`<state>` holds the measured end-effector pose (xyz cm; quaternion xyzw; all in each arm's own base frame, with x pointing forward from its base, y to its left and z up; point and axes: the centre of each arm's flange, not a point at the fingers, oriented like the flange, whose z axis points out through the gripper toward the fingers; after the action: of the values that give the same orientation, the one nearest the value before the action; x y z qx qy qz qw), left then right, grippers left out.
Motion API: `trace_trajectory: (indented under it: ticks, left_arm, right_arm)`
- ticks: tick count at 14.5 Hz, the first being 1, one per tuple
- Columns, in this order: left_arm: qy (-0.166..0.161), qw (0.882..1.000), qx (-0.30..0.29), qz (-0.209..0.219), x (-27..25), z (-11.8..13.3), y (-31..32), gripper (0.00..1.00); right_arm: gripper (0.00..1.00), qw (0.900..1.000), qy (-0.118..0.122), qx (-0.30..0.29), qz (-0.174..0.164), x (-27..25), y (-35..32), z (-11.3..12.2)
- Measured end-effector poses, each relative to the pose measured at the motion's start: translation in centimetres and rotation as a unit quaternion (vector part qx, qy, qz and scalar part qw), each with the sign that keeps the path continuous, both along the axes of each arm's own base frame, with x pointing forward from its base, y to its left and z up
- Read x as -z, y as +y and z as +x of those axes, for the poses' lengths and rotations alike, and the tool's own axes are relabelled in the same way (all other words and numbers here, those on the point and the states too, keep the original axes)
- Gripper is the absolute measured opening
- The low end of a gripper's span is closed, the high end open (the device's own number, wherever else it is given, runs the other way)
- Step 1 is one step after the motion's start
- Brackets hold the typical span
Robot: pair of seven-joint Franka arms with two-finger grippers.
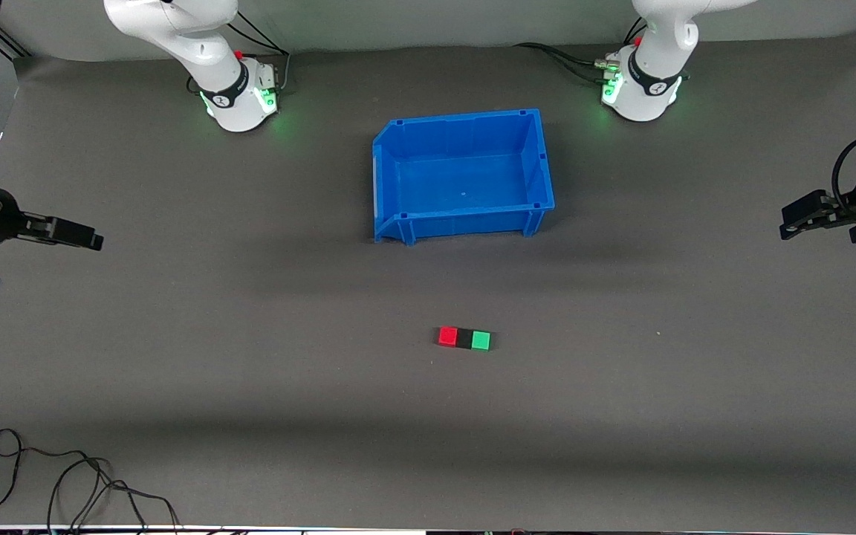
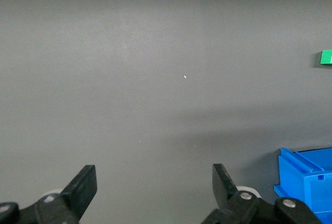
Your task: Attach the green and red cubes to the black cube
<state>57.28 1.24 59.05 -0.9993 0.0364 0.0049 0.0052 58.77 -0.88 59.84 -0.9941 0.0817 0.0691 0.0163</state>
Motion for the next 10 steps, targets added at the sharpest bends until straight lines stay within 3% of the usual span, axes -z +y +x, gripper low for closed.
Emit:
trace_trajectory:
  ticks: [3,10]
  left_arm:
    - [-0.001,1.000,-0.002,0.001,-1.3,-0.3,0.2,1.00]
    - [0.003,1.000,0.005,0.001,-2.5,-0.5,-1.1,1.00]
  right_arm:
    - [1.00,0.999,-0.035,-0.001,0.006,-0.2,-0.8,-2.1]
    - [1.00,0.998,-0.058,-0.011,0.000,-1.2,0.0,-2.6]
